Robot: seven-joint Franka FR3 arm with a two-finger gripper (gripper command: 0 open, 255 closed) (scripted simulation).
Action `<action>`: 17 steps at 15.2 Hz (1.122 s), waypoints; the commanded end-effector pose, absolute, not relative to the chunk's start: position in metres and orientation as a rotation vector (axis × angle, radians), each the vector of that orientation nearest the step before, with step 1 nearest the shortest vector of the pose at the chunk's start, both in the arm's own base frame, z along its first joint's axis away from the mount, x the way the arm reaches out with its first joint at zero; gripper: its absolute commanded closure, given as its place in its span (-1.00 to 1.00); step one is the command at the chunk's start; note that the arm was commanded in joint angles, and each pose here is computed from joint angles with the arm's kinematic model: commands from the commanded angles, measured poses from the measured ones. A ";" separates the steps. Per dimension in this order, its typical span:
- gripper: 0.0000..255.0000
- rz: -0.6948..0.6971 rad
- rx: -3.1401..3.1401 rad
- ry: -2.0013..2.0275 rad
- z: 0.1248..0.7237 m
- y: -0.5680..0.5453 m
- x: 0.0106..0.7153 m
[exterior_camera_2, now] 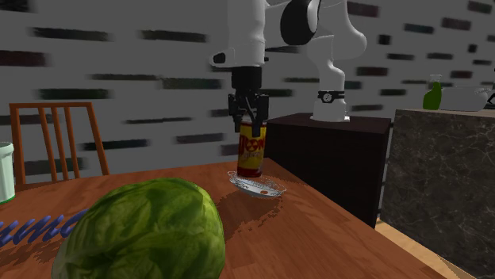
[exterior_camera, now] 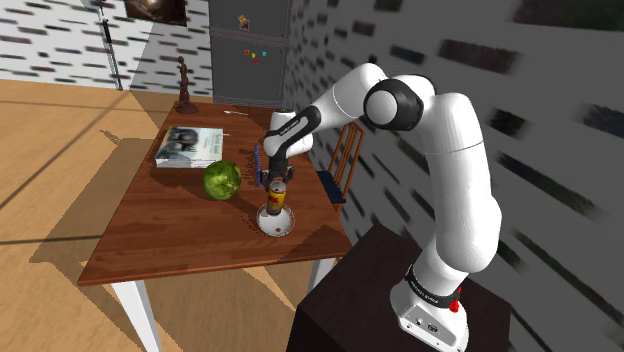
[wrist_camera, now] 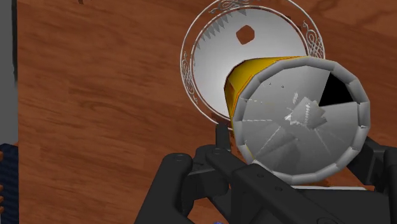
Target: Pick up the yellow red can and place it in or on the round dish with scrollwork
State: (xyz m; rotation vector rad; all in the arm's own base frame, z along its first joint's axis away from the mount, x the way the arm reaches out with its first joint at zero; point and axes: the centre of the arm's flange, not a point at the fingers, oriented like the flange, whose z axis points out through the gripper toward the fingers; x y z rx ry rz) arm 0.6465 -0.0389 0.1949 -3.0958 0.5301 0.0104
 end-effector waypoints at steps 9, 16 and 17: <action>1.00 0.009 -3.096 0.530 0.174 -0.038 0.647; -1.00 0.009 -3.096 0.530 0.174 -0.038 0.647; -1.00 0.009 -3.096 0.530 0.174 -0.038 0.647</action>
